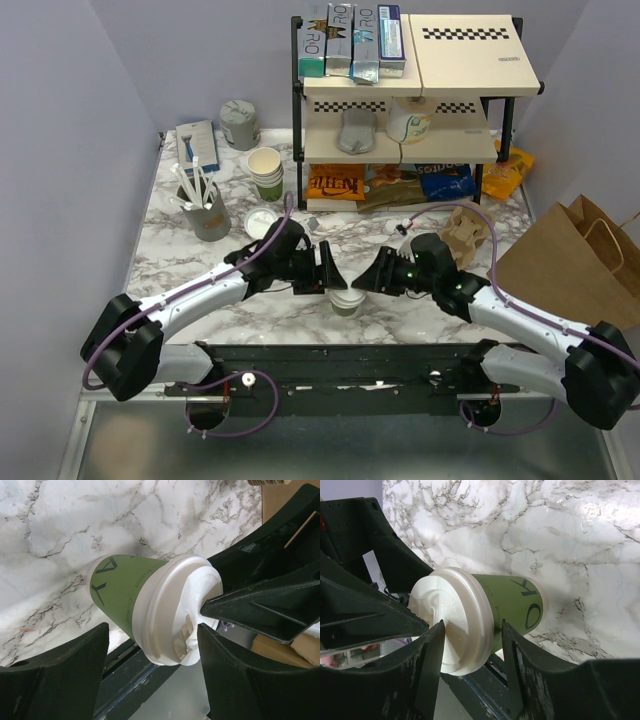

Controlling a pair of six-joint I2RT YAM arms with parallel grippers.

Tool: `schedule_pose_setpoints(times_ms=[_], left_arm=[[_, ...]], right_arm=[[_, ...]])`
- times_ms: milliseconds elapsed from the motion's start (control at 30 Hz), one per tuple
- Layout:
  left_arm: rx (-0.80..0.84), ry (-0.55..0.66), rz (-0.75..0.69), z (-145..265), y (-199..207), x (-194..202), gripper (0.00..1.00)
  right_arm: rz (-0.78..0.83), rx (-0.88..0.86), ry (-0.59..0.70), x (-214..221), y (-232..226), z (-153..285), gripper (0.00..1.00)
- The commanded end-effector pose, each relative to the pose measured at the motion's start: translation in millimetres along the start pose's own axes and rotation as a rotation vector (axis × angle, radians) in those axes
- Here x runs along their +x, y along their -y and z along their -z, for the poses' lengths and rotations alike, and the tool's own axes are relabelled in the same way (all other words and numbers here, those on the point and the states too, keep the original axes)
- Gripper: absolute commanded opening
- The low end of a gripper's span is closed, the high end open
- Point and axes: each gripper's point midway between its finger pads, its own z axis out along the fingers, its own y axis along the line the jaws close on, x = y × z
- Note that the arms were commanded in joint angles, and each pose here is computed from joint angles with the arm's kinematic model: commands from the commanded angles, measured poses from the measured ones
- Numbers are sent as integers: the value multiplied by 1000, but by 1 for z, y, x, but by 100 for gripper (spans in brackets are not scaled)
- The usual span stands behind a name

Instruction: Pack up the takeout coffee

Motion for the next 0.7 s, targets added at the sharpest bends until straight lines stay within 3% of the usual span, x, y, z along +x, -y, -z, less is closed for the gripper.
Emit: schedule_pose_setpoints(times_ms=[0,233,567,667], left_arm=[[74,-10,52,5,13,8,79],[82,-23,90,-3,11,10,70],[45,-9,119,-5,1,11,44],[41,0,109,-5,2,9,46]], right_arm=[[9,60,14,1,4,2,57],[11,82,9,6,5,1,57],[9,87,-10,15,1,-2,58],[1,100,-7,17,5,-2,58]])
